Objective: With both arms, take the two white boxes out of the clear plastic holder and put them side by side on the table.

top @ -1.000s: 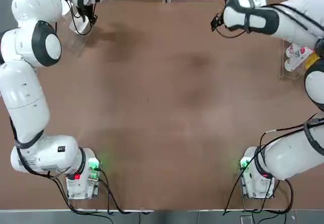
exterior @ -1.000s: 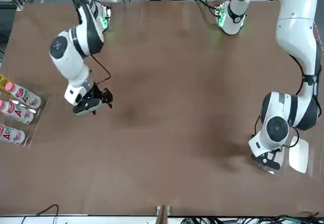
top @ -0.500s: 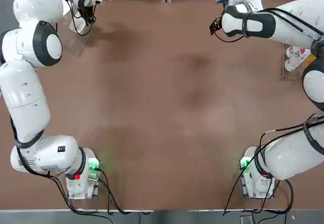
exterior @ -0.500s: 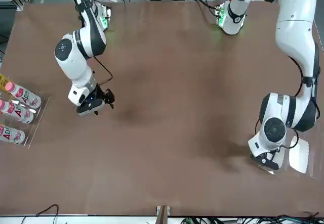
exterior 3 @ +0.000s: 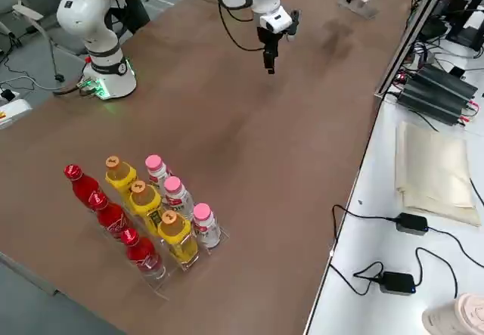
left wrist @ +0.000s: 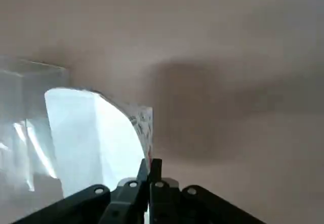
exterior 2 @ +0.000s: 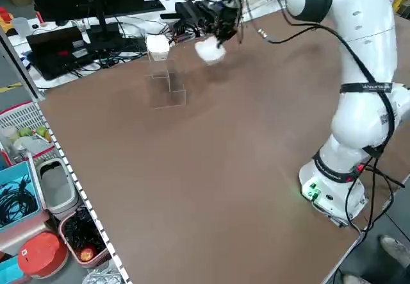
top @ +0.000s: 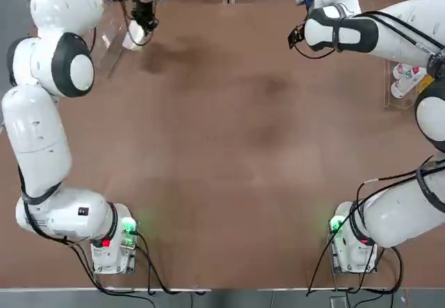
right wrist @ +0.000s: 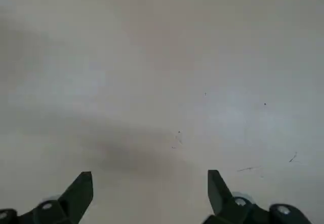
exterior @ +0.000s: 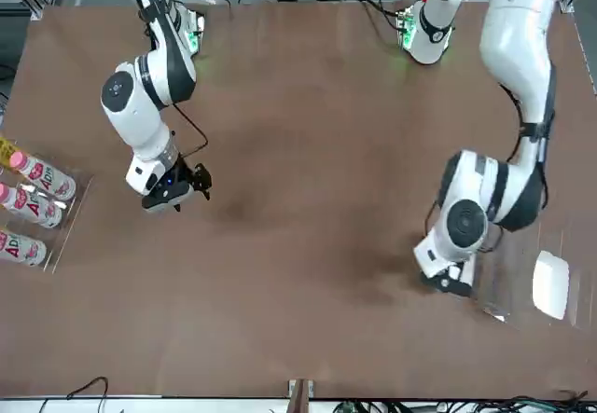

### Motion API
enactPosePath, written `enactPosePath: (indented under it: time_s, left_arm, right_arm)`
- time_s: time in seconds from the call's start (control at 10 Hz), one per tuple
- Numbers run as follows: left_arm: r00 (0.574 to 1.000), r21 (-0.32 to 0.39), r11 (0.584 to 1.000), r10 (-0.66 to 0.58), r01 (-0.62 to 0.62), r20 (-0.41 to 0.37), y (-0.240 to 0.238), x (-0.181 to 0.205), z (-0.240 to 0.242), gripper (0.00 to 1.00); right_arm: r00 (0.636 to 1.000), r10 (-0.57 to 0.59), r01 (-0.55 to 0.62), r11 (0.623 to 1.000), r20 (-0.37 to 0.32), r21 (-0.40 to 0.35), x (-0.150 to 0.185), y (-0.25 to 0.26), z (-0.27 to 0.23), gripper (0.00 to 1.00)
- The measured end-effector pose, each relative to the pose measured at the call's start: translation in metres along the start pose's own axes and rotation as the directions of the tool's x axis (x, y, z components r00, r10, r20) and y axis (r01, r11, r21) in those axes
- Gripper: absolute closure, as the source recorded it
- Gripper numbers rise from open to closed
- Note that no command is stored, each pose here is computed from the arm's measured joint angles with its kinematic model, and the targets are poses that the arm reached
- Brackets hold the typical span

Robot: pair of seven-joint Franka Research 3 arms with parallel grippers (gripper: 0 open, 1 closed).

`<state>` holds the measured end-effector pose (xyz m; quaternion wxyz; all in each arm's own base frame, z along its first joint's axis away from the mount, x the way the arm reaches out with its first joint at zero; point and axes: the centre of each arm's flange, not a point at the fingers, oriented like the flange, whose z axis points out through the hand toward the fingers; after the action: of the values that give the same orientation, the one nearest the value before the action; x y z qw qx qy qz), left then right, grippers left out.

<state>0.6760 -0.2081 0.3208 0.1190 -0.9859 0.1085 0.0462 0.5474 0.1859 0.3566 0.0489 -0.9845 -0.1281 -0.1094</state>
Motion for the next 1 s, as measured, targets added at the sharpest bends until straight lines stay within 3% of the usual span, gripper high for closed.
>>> enactPosePath:
  time_s: [0.2, 0.4, 0.7, 1.0]
  left_arm:
    - [0.998, -0.052, 0.997, -0.052, 0.053, 0.023, 0.127, -0.032, -0.03, 0.98]
    - [0.994, -0.089, 0.991, -0.092, 0.097, 0.053, 0.248, -0.076, -0.031, 0.98]
    - [0.977, -0.252, 0.945, -0.196, 0.21, 0.078, 0.352, -0.108, -0.014, 0.98]
    - [0.946, -0.386, 0.868, -0.321, 0.312, 0.044, 0.411, -0.119, 0.002, 0.96]
  right_arm:
    - [1.0, 0.012, -0.012, 1.0, 0.006, 0.0, -0.005, 0.001, 0.005, 0.0]
    - [0.994, 0.105, -0.105, 0.994, 0.008, 0.028, -0.012, -0.001, 0.012, 0.0]
    - [0.956, 0.29, -0.292, 0.955, 0.04, 0.052, -0.022, -0.028, 0.02, 0.0]
    - [0.937, 0.344, -0.347, 0.936, 0.054, 0.053, -0.027, -0.048, 0.023, 0.0]
